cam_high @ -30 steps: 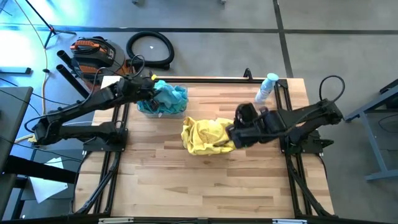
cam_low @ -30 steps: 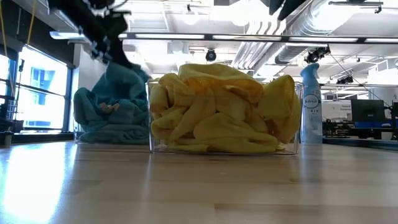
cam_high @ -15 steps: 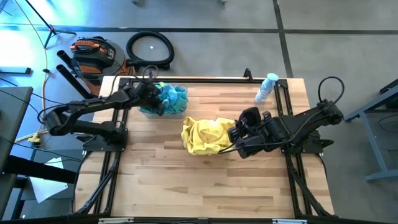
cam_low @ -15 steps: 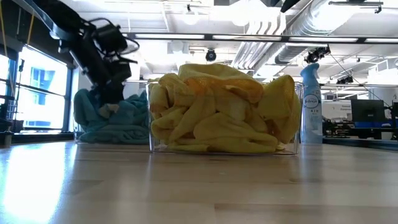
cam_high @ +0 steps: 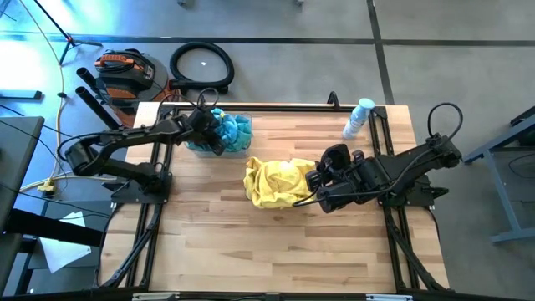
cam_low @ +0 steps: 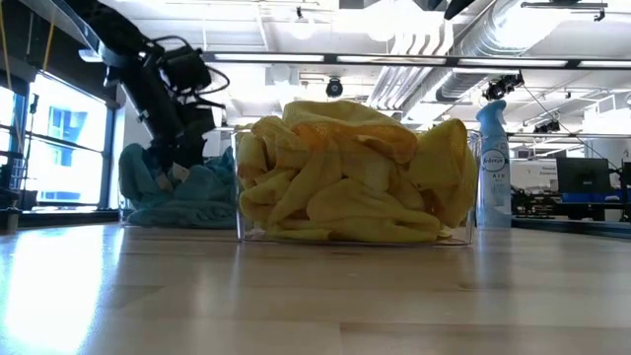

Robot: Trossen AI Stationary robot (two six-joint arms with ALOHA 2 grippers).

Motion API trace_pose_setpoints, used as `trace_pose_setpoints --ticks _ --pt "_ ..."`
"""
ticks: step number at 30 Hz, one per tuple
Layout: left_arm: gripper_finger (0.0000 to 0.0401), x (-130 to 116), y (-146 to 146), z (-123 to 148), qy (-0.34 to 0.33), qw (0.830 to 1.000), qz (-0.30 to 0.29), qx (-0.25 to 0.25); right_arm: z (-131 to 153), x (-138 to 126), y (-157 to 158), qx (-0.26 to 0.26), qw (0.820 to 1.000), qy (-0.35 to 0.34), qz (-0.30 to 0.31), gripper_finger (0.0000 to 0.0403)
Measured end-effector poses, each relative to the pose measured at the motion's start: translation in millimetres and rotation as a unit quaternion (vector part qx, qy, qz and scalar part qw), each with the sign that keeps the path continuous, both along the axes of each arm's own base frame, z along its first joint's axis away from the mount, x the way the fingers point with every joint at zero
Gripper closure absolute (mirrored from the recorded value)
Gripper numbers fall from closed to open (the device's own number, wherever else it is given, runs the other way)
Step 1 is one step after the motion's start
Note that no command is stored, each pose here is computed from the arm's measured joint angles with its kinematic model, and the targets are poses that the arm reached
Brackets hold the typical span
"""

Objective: Sort microfiber towel by color & place in baskets
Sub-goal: Put the blue towel into the top transparent bin, then return to Home Position

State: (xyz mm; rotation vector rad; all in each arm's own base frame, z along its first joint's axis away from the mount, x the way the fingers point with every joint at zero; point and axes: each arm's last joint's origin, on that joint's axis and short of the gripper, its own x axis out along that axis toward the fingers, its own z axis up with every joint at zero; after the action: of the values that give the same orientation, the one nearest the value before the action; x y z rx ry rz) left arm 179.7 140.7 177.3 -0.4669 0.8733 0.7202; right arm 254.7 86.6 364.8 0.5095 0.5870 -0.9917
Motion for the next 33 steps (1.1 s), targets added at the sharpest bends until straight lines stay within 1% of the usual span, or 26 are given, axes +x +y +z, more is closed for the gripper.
trace_pose_setpoints --ticks 7,12,16,24,28,30,31,33 --pt "0.0258 -2 -2 45 -0.023 1.0 0.001 0.019 0 0 0 0.009 1.0 0.007 0.004 0.028" --pt "0.0258 -11 -8 73 -0.032 0.999 0.001 0.026 -1 0 1 0.018 1.0 0.012 0.007 0.028" --pt "0.0258 -19 -15 90 -0.052 0.998 0.01 0.032 -1 -1 1 0.018 1.0 0.014 0.007 0.028" --pt "0.0258 -28 -22 110 -0.107 0.991 0.017 0.074 -1 -1 1 0.017 1.0 0.017 0.009 0.0279" --pt "0.0258 -29 -22 112 -0.114 0.99 0.02 0.076 -1 -1 1 0.021 1.0 0.018 0.009 0.0279" --pt "0.0258 -29 -22 112 -0.115 0.99 0.02 0.076 -2 -2 1 0.031 0.998 0.041 0.022 0.0279" --pt "0.0258 -29 -22 112 -0.117 0.99 0.021 0.073 -3 -4 1 0.036 0.996 0.066 0.039 0.0279" --pt "0.0258 -28 -23 112 -0.135 0.989 0.029 0.052 -5 -5 2 0.045 0.99 0.11 0.079 0.0279"
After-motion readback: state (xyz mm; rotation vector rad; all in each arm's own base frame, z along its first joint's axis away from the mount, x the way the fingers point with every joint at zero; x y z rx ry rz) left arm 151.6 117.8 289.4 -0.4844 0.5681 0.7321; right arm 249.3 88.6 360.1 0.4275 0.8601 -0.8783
